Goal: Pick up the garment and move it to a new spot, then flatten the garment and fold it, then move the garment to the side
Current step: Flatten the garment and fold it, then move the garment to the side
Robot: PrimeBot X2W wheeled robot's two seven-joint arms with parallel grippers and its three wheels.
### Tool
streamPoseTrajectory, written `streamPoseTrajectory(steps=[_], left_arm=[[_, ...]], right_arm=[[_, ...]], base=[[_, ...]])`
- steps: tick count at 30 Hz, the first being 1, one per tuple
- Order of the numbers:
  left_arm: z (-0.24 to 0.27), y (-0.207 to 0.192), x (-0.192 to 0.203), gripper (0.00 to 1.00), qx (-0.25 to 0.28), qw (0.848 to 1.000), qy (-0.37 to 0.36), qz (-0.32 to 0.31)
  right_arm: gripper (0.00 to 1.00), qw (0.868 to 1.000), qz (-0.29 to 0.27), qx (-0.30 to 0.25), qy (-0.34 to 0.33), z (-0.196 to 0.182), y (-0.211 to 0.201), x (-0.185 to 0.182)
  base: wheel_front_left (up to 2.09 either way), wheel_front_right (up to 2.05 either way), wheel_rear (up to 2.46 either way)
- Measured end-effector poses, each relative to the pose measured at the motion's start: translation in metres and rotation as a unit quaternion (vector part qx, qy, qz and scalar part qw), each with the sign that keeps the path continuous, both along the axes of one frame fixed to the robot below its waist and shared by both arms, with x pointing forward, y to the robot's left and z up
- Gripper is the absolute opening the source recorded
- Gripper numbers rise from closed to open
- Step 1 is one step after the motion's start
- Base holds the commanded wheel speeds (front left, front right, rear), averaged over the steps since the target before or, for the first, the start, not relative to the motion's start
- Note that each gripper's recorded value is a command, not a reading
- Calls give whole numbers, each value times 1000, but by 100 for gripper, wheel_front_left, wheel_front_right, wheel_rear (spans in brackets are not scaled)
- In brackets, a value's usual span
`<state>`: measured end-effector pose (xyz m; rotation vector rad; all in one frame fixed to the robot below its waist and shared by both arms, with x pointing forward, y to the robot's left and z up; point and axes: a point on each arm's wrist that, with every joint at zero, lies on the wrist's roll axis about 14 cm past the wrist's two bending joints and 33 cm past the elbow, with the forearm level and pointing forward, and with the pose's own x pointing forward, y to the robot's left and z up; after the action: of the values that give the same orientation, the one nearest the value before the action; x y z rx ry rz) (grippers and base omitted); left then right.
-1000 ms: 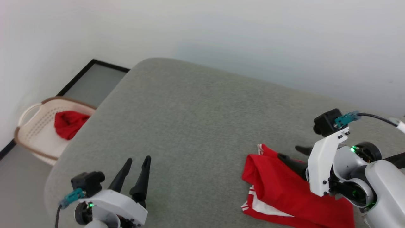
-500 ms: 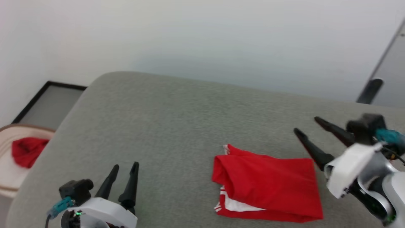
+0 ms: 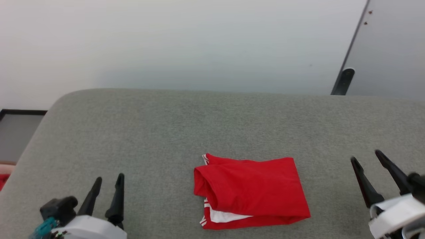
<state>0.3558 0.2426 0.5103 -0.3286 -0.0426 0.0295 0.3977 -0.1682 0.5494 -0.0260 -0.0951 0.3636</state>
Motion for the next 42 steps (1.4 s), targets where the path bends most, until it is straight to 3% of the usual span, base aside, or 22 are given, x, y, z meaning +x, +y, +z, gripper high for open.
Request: streamPoseTrajectory(steps=[7, 23, 34, 42], left_arm=[[-2, 5, -6, 100, 19, 1000, -1, 7], [-7, 9, -14, 100, 32, 999, -3, 15], [-6, 32, -29, 100, 33, 998, -5, 57], [-9, 51, -53, 100, 31, 995, -2, 93]], right_arm=[[100, 998, -55, 9, 6, -14, -33, -17], [100, 997, -70, 14, -11, -9, -40, -19], [100, 1000, -3, 10, 18, -20, 9, -10], [100, 990, 64, -17, 121, -44, 55, -1]], base=[[0, 0, 0], [0, 0, 0], [0, 0, 0], [0, 0, 0]])
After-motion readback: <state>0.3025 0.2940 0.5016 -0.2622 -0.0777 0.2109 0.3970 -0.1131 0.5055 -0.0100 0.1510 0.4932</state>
